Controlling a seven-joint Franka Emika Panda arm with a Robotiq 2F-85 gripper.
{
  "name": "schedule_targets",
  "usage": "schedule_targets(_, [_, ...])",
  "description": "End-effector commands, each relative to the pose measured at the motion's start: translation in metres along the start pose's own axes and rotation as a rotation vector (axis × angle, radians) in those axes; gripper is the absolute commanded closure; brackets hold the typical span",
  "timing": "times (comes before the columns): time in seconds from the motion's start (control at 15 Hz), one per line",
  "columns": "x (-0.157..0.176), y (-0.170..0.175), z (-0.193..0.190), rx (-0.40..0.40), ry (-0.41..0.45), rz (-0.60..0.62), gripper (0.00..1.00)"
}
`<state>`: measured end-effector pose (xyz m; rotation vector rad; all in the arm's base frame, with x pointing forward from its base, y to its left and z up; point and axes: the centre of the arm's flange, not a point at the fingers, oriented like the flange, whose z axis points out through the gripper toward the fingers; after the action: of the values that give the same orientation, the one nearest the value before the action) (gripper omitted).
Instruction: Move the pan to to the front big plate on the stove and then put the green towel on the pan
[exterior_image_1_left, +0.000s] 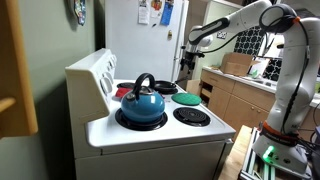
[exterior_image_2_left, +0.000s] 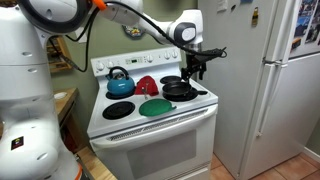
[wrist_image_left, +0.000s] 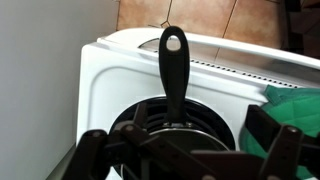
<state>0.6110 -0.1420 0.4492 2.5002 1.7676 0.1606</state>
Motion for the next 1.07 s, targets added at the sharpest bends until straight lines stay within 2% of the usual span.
schedule_targets(0.0, [0.000,-0.001,0.000,0.001,-0.002,0.002,0.00])
schedule_targets(0.2, [-0.001,-0.003,0.004,0.008,-0.005,0.003,0.00])
schedule_targets(0.53, [0.003,-0.023,-0.015,0.063,-0.145,0.113,0.00])
schedule_targets(0.73, [0.004,-0.040,-0.023,0.181,-0.263,0.176,0.00])
schedule_targets(0.8, [0.004,-0.046,-0.022,0.231,-0.272,0.168,0.00])
schedule_targets(0.87, [0.002,-0.035,-0.016,0.172,-0.228,0.157,0.00])
schedule_targets(1.0, [0.005,-0.037,-0.020,0.179,-0.231,0.155,0.00])
